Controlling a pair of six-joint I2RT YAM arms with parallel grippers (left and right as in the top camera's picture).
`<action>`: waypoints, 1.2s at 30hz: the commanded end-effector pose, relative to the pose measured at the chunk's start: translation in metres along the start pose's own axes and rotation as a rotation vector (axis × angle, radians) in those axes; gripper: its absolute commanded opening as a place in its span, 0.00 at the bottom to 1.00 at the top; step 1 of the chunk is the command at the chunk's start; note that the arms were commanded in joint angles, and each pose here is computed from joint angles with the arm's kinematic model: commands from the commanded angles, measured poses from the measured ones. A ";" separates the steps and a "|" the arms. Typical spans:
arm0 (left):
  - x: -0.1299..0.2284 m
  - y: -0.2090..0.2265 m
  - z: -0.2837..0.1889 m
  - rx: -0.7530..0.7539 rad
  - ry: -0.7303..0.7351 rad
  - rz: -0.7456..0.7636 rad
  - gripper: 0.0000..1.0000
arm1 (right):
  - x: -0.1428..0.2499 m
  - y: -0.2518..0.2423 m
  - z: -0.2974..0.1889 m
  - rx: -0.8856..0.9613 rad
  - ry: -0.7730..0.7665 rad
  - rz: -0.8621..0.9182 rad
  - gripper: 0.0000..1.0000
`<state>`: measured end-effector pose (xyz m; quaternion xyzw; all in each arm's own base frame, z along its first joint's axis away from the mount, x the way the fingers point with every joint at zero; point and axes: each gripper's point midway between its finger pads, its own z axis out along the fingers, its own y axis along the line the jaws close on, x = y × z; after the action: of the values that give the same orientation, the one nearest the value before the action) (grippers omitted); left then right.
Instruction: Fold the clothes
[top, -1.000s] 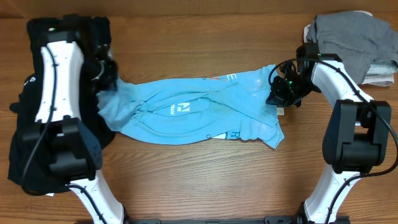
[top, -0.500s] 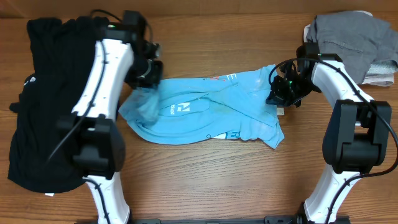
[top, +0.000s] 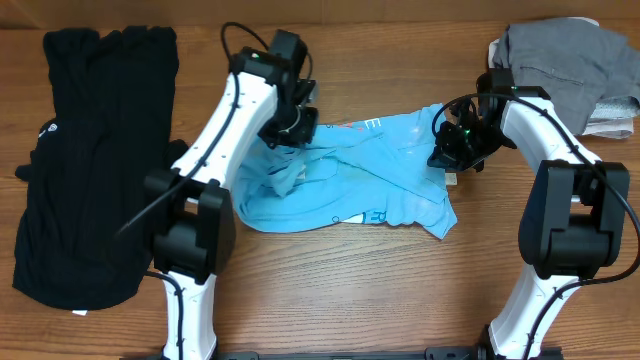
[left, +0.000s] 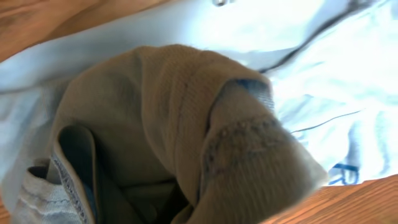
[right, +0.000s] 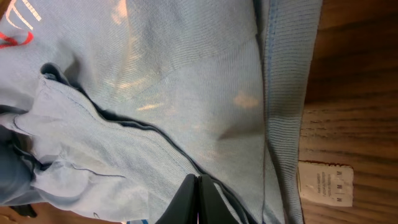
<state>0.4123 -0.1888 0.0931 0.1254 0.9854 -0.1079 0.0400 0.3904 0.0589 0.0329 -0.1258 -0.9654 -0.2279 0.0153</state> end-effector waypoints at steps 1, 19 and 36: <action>-0.006 -0.020 -0.002 0.032 -0.024 0.016 0.49 | -0.001 0.007 -0.011 -0.013 -0.031 -0.013 0.04; 0.016 0.075 -0.057 -0.045 0.060 0.050 1.00 | -0.001 0.007 -0.011 -0.013 -0.032 -0.014 0.04; 0.043 0.041 0.004 0.263 0.102 0.349 0.86 | 0.000 0.006 -0.011 -0.011 -0.028 -0.012 0.04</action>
<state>0.3912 -0.1289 0.0814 0.2786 0.9399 -0.1974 -0.0023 0.3900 0.0589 0.0329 -0.1260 -0.9654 -0.2278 0.0161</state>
